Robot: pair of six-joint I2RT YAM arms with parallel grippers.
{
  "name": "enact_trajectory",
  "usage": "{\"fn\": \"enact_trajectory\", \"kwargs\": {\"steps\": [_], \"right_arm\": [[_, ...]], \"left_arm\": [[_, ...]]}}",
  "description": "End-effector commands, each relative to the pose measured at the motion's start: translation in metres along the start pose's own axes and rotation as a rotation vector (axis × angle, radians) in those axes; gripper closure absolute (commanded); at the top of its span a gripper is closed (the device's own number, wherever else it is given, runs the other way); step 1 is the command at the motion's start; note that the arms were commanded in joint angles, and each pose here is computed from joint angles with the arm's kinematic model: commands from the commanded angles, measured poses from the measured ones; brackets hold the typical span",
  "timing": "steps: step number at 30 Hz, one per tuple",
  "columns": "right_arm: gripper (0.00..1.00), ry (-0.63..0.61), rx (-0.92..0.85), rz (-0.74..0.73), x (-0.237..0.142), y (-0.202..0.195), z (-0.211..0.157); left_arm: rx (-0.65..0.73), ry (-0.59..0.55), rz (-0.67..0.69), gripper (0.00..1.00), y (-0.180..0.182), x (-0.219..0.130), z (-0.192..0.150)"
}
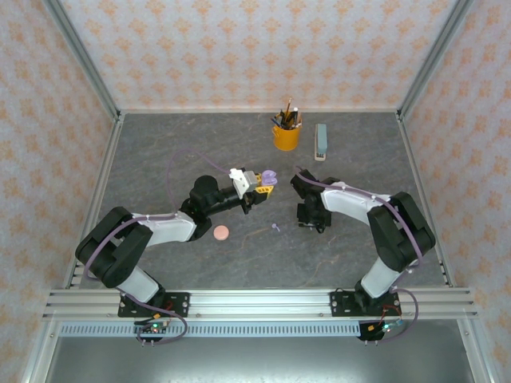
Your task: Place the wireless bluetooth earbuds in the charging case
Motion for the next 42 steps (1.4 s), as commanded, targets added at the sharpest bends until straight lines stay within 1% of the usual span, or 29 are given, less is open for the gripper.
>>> {"fn": "enact_trajectory", "kwargs": {"steps": [1, 22, 34, 42], "right_arm": [[0.65, -0.021, -0.007, -0.058, 0.004, -0.005, 0.005], [0.68, -0.022, -0.035, -0.081, 0.01, -0.004, 0.01], [0.74, -0.018, -0.051, -0.088, 0.012, -0.005, 0.01], [0.81, -0.008, -0.03, -0.048, 0.009, -0.009, 0.009]], "left_arm": [[0.028, -0.057, -0.015, 1.0, 0.001, 0.002, 0.019], [0.031, -0.062, -0.042, 1.0, -0.005, 0.005, 0.025], [0.033, -0.061, -0.057, 1.0, -0.008, 0.005, 0.028], [0.034, -0.062, -0.065, 1.0, -0.009, 0.005, 0.031]]}}
Point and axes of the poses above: each hand's point on the last joint's axis, 136 mm out from that joint toward the fingers, its own x axis out along the fingers, its own y axis along the line the jaws close on, z = x × y, the point moved 2 cm from there along -x, back along the fingers, and after that the axes turned 10 degrees about x, right-handed, at the moved point
